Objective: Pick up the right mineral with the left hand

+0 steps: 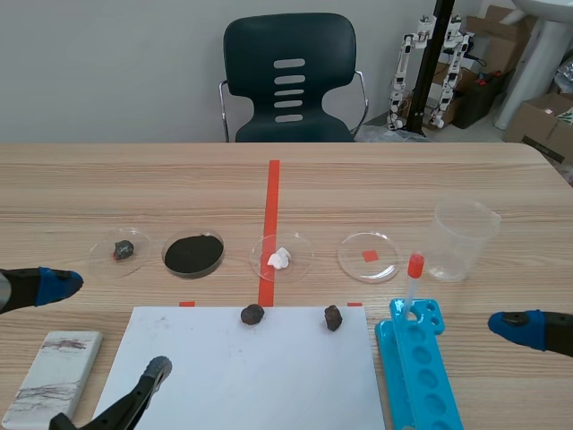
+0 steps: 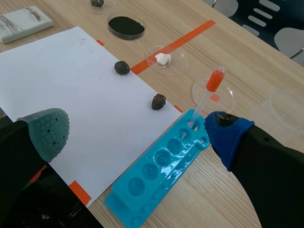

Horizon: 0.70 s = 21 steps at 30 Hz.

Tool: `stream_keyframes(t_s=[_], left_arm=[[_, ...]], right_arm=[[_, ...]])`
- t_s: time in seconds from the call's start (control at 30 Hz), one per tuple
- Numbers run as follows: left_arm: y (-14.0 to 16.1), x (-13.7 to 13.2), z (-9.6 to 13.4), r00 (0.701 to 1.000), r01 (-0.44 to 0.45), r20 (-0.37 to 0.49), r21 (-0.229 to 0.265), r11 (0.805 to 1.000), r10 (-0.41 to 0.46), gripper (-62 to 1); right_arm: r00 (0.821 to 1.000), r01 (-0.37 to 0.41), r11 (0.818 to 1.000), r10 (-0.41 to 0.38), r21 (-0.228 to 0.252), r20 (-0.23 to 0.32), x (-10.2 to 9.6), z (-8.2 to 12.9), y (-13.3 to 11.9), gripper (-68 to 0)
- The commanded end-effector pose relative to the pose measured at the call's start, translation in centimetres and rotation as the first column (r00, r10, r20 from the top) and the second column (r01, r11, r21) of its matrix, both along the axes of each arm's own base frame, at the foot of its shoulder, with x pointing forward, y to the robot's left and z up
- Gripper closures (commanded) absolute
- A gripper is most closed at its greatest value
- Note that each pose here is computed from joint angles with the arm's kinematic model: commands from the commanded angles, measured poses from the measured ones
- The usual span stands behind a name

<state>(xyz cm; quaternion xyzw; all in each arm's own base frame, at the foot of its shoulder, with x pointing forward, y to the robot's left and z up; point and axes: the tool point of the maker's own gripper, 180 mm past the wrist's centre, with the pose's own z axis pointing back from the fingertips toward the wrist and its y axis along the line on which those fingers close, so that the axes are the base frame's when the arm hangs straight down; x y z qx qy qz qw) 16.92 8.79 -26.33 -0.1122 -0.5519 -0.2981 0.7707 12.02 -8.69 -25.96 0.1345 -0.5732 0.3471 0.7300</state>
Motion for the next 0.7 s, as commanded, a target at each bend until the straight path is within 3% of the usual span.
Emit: stream_keyframes(t_s=[0.0, 0.5, 0.67], left_arm=[[-0.2, 0.2, 0.6, 1.000, -0.002, 0.023, -0.022, 1.000, 0.003, -62.3], [-0.3, 0.3, 0.7, 1.000, 0.000, 0.028, -0.024, 1.000, 0.001, -62.3], [-1.9, 1.2, 1.4, 0.997, 0.048, 0.059, -0.057, 0.997, -0.045, -62.3]], right_arm=[[1.000, 0.004, 1.000, -0.004, 0.015, 0.019, 0.2, 0.6, 0.0, -59.1], [1.000, 0.004, 1.000, -0.004, 0.015, 0.019, 0.2, 0.6, 0.0, -59.1], [1.000, 0.004, 1.000, -0.004, 0.015, 0.019, 0.2, 0.6, 0.0, -59.1]])
